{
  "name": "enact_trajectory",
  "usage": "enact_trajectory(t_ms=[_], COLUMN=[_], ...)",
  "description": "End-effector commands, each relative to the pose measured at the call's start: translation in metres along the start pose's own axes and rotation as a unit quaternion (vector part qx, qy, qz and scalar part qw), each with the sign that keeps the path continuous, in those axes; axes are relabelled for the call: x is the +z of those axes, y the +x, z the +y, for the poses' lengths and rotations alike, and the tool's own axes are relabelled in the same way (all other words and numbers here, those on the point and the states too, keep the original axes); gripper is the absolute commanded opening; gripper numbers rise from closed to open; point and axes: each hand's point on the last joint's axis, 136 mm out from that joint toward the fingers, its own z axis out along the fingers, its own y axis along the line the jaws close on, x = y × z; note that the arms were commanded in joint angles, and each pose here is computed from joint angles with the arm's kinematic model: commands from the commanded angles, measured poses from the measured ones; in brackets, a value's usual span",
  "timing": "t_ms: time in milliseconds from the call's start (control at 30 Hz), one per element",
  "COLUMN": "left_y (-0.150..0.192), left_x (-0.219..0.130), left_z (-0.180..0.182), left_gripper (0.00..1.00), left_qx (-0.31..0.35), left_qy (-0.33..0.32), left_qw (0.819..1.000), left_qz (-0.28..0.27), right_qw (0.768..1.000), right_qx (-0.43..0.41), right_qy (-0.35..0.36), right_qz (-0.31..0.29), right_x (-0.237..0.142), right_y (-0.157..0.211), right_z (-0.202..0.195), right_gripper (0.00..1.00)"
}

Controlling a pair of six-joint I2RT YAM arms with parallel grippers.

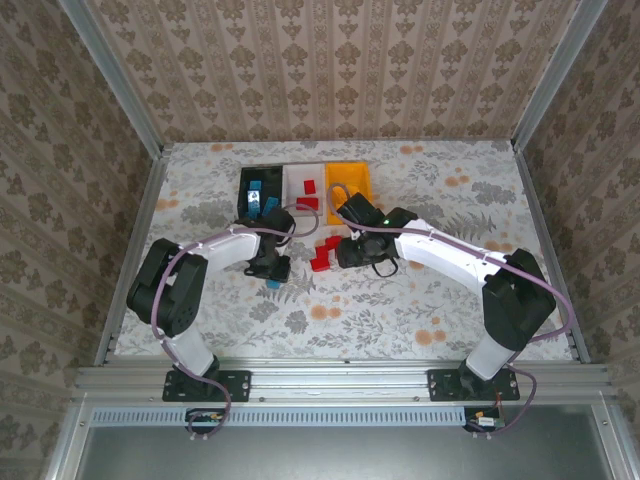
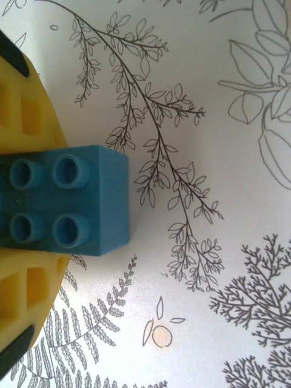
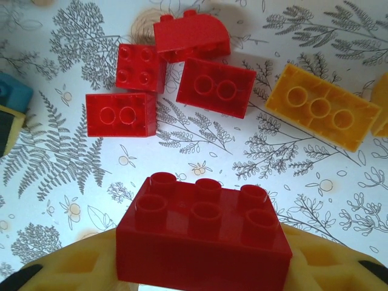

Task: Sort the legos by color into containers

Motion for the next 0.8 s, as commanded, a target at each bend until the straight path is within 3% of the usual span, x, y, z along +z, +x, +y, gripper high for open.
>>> enact_trajectory(t_ms=[0,167,400,600,767], left_y=[-0.011,-0.031,-0.105,-0.172,-0.207], left_x=[0.000,-0.047,-0.122,-0.120,-0.104], left_z=[-0.010,0.015,0.070,0.097,0.107], left_gripper=[0.19,0.18,0.19,0.19,0.18], left_qx=[0.006,-0.038,-0.091,-0.084,-0.081], left_qy=[0.021,0.031,0.016,-0.004,-0.010], left_qw=[1.000,0.995,0.976,0.974,0.976], left_qz=[-0.021,-0.083,-0.196,-0.209,-0.202], right_qw=[1.000,0.999,0.999,0.998,0.999], right_qx=[0.015,0.023,0.028,0.020,0.013], right_qy=[-0.007,-0.019,-0.030,-0.041,-0.032], right_qz=[-0.020,-0.025,-0.027,-0.038,-0.040], right_x=[-0.013,-0.013,-0.012,-0.018,-0.018], right_y=[-0.010,-0.014,-0.017,-0.018,-0.015], right_z=[0.000,0.003,0.005,0.006,-0.001], right_gripper=[0.36,0.36,0.36,0.36,0.36])
